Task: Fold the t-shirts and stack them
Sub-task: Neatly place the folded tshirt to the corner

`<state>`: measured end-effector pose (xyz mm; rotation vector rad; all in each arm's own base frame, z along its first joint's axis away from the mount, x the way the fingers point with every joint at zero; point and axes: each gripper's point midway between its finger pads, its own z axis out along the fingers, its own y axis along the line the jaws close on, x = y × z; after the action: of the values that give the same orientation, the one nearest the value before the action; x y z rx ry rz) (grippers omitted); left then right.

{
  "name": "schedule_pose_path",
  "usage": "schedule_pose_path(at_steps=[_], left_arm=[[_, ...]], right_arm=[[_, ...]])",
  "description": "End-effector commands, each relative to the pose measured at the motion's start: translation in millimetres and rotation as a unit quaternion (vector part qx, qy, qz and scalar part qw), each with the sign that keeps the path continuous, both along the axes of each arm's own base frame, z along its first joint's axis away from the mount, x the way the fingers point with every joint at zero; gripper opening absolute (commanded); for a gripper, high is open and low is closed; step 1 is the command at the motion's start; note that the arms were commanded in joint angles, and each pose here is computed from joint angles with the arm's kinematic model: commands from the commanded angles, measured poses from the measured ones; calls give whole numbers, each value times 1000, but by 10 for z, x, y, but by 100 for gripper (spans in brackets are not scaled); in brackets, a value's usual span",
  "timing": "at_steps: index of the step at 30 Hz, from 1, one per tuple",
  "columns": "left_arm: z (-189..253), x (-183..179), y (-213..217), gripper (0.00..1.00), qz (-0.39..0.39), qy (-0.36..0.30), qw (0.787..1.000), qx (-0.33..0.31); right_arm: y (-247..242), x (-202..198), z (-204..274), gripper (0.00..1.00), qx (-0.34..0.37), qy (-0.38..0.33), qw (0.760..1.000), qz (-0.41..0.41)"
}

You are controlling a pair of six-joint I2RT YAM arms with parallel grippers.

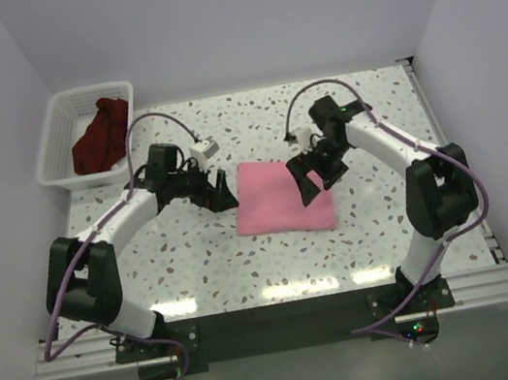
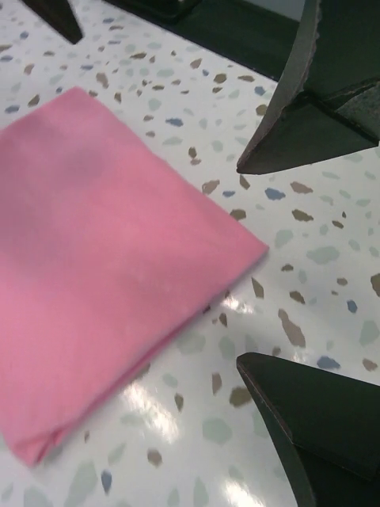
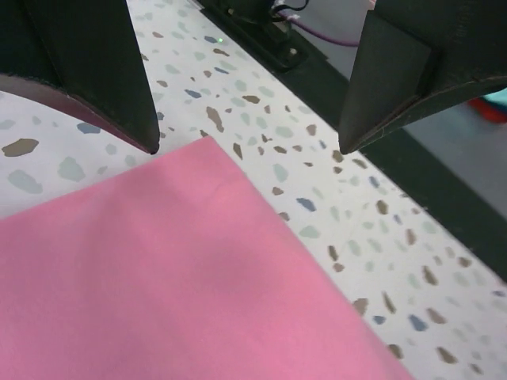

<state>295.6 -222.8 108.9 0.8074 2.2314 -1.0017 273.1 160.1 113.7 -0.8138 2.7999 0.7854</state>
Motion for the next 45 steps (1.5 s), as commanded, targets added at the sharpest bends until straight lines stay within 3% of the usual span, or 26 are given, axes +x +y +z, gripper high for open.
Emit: schedule_pose_path(at_steps=[1, 4, 8, 13, 17, 21, 27, 30, 34, 38, 42, 45], left_arm=[[204, 446, 267, 100, 82, -42, 995, 28], [352, 586, 410, 100, 110, -64, 991, 35], [363, 610, 584, 100, 133, -69, 988, 42], [303, 618, 680, 100, 144, -56, 987, 50], [322, 662, 703, 100, 143, -61, 987, 50], [271, 683, 713, 100, 136, -60, 987, 56], [207, 724, 676, 100, 125, -46, 990, 54], [169, 754, 661, 100, 126, -34, 990, 53], [209, 795, 646, 100, 126, -34, 990, 50], [287, 853, 663, 100, 128, -44, 989, 56], [351, 855, 676, 100, 129, -53, 988, 58], [403, 848, 681, 100, 129, -61, 988, 57]], right_arm=[[140, 203, -140, 99, -122, -82, 989, -1], [399, 174, -274, 99, -177, -120, 976, 34], [726, 300, -452, 99, -195, -157, 967, 50], [688, 379, -948, 99, -226, -106, 966, 62], [139, 297, -1075, 99, -240, -61, 966, 76], [-767, 364, -1032, 99, -262, -41, 960, 86], [-1963, 542, -974, 99, -270, -34, 944, 185], [-2324, 729, -959, 99, -263, -27, 941, 213], [-2459, 959, -847, 99, -255, -37, 938, 232], [-2400, 1237, -495, 99, -249, -79, 948, 185], [-2307, 1385, 61, 99, -236, -124, 963, 39], [-2267, 1306, 385, 99, -235, -141, 960, -52]])
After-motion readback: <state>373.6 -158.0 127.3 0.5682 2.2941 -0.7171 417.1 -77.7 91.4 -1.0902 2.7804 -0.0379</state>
